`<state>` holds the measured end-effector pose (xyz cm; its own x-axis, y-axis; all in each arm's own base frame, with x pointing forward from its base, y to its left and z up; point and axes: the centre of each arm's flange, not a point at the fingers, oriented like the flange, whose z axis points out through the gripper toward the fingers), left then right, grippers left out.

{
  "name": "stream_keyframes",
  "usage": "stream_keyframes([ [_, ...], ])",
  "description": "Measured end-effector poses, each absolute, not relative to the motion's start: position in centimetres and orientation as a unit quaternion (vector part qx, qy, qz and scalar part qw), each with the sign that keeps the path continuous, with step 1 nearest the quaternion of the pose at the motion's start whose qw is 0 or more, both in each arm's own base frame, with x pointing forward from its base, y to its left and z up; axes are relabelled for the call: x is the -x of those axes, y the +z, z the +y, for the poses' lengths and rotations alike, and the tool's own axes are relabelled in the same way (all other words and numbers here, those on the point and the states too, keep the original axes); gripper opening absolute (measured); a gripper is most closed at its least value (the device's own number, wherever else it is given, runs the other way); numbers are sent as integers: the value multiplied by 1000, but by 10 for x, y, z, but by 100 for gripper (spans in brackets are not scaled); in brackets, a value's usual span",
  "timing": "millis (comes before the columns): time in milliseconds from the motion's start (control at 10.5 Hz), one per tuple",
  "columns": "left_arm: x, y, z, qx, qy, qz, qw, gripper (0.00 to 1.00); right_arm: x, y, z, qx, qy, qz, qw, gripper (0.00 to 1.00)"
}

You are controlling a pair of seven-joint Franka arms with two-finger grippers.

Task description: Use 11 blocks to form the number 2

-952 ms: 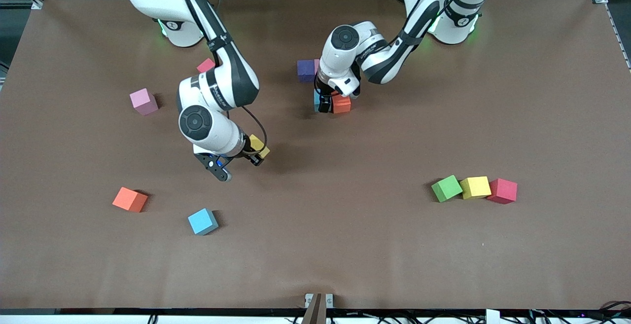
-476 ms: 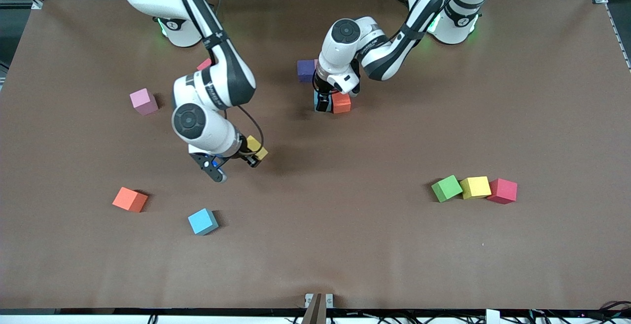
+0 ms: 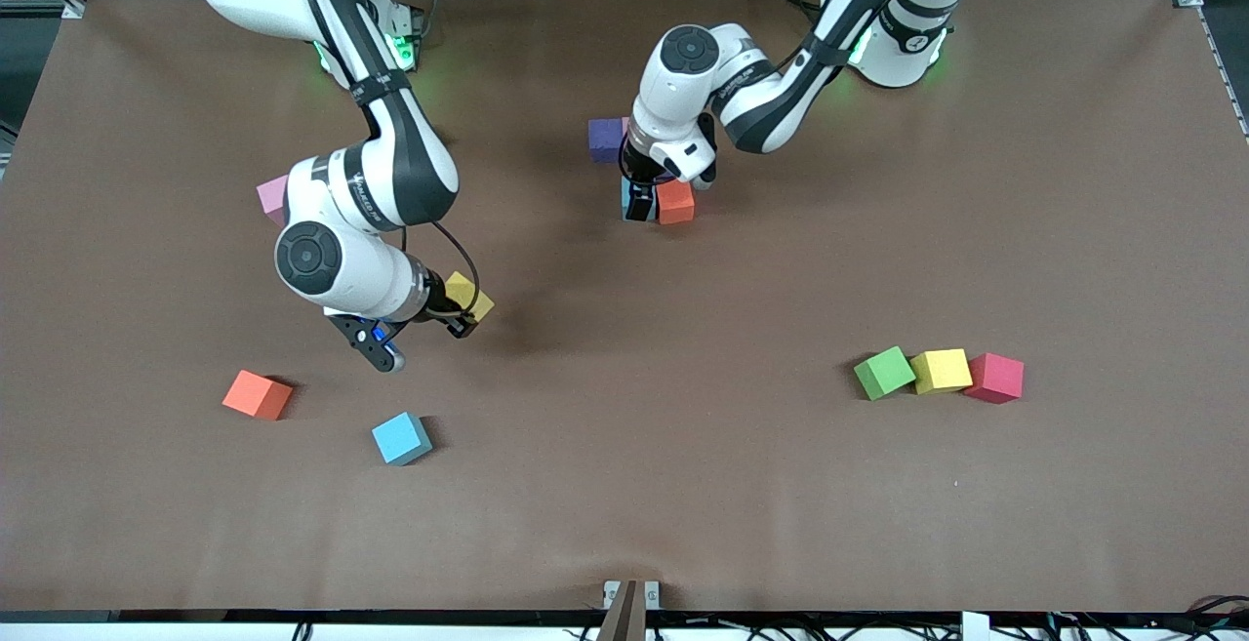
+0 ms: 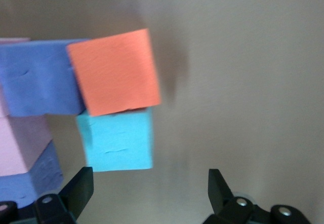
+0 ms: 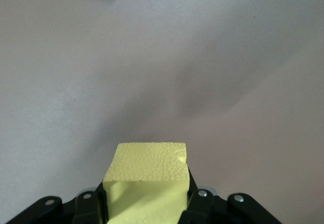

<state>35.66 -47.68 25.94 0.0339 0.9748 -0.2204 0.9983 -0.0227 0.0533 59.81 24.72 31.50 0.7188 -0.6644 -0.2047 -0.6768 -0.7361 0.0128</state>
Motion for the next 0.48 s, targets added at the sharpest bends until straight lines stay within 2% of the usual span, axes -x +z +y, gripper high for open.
stream_keyframes([
  [476,-452,301,-423,-744,-31,661,96,100,-595,317,254,929,98,356,33,53],
])
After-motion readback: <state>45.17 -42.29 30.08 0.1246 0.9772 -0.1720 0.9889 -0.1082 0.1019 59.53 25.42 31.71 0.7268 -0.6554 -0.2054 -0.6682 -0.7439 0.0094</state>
